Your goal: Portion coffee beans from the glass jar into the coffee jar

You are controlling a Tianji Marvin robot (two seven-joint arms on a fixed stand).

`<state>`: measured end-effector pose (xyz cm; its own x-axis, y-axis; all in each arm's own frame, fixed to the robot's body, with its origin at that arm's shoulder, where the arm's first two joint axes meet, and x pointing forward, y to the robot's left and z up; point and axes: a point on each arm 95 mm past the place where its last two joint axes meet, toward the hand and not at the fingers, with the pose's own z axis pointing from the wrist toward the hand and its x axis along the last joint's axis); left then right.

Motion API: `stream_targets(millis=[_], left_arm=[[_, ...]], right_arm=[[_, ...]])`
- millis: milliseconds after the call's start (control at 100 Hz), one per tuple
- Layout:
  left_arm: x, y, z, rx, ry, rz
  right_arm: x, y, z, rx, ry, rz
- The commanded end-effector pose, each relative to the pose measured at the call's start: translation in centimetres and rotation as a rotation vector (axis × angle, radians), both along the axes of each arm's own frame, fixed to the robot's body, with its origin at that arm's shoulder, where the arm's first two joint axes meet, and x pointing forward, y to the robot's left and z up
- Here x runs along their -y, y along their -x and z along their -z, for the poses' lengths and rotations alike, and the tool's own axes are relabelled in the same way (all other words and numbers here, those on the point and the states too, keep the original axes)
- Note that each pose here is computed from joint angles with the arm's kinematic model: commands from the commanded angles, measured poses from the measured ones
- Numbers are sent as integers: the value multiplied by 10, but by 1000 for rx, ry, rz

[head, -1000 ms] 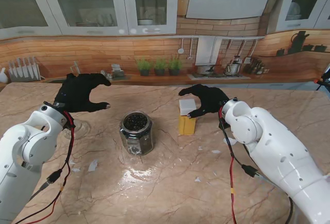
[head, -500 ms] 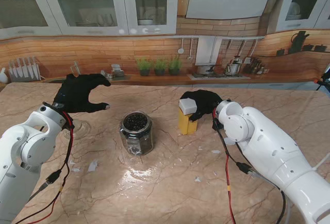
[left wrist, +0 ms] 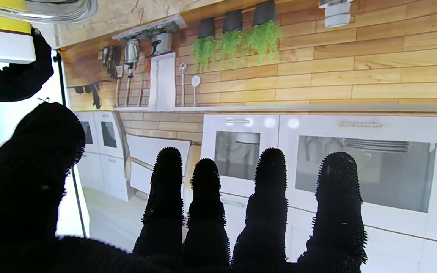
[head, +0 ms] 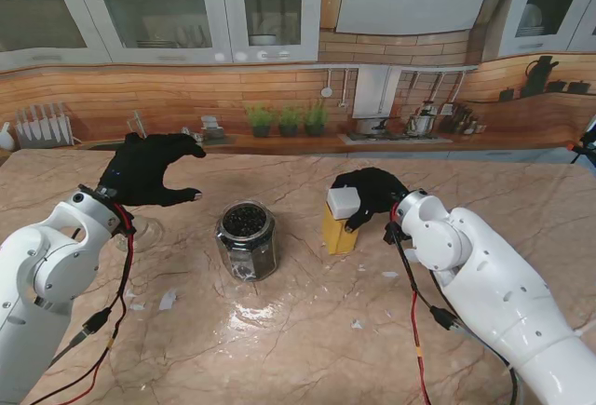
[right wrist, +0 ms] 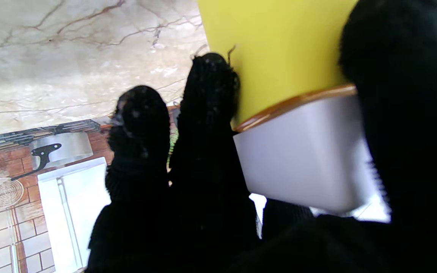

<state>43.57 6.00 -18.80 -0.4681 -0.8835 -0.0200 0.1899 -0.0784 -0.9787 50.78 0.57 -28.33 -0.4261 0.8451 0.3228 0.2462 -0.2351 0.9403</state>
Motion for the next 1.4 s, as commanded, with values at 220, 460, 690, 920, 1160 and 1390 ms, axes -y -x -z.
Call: stream_targets(millis=[220, 460, 690, 920, 1160, 1390], left_arm=[[20, 15, -6, -15, 10, 74], [40, 33, -12, -77, 40, 123], [60, 48, -17, -121, 108, 142], [74, 65, -17, -229, 268, 188], [95, 82, -9, -319, 391, 226], [115, 87, 1, -305, 392, 178]], right_arm=[[0, 23, -36, 75, -50, -39], [-6, 48, -79, 143, -122, -93], [-22, 68, -110, 192, -206, -156], [-37, 77, -124, 210, -285, -190], [-52, 80, -130, 197, -359, -199], [-64, 83, -135, 179, -400, -219]])
